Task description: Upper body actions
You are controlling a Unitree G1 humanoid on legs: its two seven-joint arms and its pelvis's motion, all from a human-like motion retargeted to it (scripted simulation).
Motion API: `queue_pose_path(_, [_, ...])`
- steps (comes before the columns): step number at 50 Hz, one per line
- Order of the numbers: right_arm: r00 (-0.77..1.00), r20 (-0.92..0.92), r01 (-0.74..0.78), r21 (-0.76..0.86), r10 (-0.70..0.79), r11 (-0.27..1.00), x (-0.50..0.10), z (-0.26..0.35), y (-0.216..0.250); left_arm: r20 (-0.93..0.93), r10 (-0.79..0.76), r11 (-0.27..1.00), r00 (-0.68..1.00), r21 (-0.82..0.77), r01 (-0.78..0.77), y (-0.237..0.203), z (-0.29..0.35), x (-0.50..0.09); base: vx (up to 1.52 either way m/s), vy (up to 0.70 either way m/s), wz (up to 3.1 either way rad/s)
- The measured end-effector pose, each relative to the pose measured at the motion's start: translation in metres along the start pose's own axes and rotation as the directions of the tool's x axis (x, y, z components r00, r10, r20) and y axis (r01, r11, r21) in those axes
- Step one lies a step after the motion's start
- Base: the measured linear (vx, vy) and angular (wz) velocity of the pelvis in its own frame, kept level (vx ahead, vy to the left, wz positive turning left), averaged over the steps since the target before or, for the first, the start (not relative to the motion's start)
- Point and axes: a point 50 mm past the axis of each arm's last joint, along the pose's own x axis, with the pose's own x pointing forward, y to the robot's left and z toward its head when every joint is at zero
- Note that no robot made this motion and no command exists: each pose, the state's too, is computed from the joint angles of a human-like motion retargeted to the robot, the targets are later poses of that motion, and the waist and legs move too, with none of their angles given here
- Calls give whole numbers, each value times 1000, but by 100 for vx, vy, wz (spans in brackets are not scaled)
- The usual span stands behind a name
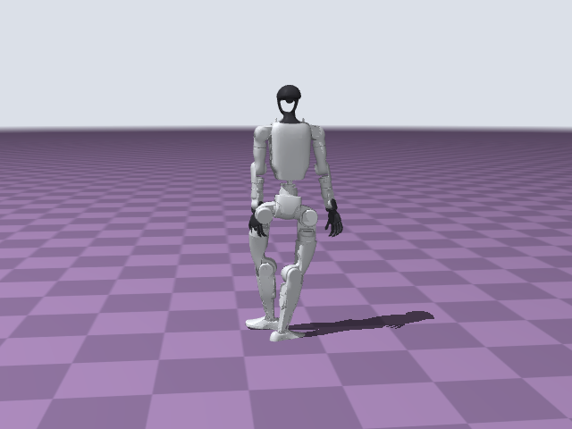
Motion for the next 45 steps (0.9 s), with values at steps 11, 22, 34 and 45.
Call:
queue_pose_path(11, [962,256,123,-108,-92,987,-12,63,-33,-113,33,999,993,-27,-36,25,-36,5,9,16,41])
queue_pose_path(22, [980,189,74,-73,-59,995,-7,44,-16,24,-75,976,997,208,69,-4,6,0,11,11,199])
queue_pose_path(34, [983,171,107,-202,-72,974,-7,46,-8,182,-177,946,967,301,117,-36,54,-14,11,-8,113])
queue_pose_path(45, [986,166,17,-176,13,984,-8,53,3,31,-83,952,996,298,70,-11,10,-2,25,-20,50])
